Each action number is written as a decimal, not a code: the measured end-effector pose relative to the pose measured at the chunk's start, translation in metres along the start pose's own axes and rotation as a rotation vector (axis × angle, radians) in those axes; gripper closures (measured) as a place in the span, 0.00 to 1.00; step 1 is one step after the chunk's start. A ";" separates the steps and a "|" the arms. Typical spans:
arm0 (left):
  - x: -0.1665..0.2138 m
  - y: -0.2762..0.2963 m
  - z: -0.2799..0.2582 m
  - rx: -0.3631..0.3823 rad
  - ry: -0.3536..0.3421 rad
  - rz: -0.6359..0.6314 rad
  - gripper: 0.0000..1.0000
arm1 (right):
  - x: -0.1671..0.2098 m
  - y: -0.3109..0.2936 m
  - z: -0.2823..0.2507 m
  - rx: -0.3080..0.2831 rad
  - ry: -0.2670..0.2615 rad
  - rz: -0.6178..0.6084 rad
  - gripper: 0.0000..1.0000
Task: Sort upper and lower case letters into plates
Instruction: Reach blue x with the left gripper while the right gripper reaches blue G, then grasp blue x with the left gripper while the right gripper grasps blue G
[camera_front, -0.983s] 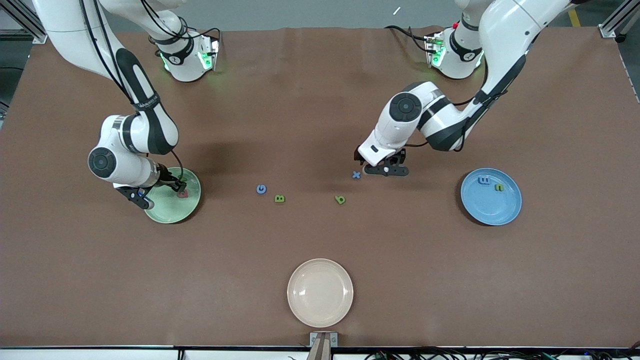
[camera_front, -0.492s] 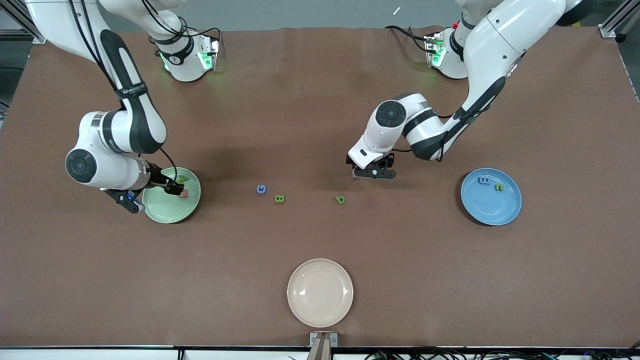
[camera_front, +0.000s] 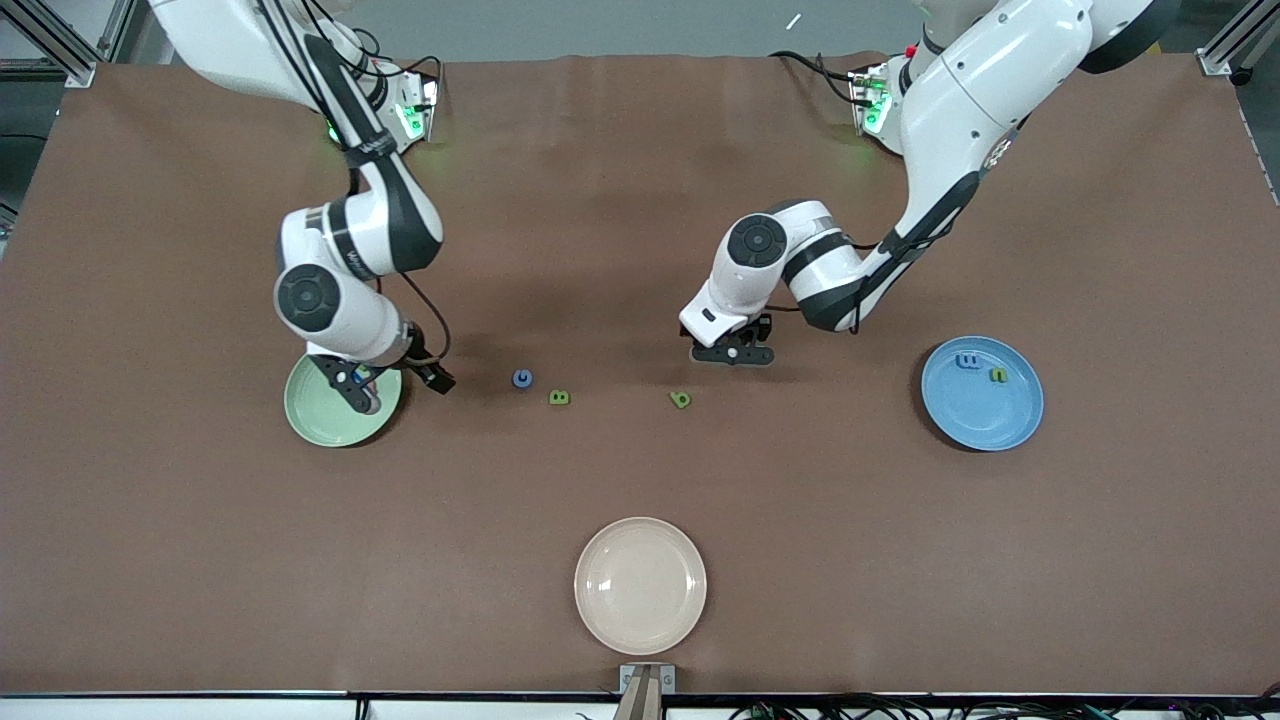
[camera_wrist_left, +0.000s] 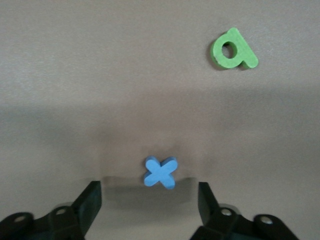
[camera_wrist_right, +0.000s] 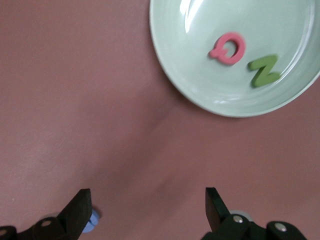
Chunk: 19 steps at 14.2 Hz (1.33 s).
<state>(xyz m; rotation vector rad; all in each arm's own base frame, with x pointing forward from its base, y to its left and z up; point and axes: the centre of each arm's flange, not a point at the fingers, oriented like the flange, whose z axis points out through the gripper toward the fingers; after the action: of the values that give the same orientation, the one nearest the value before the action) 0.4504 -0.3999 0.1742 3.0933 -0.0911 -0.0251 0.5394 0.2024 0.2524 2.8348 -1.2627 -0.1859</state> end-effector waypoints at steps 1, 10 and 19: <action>-0.001 0.002 0.001 0.002 0.001 0.003 0.26 | -0.009 -0.006 0.009 0.010 0.011 0.018 0.00; 0.002 0.004 0.001 0.004 0.006 -0.002 0.52 | -0.055 -0.049 0.055 0.091 0.067 0.152 0.02; 0.009 0.020 0.005 0.046 0.062 -0.005 0.67 | -0.078 -0.078 0.082 0.081 0.076 0.168 0.10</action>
<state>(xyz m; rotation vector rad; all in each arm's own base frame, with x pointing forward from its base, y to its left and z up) 0.4585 -0.4205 0.1704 3.1370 -0.0825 0.0743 0.5354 0.3137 0.1724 2.7525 -1.5155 -0.0227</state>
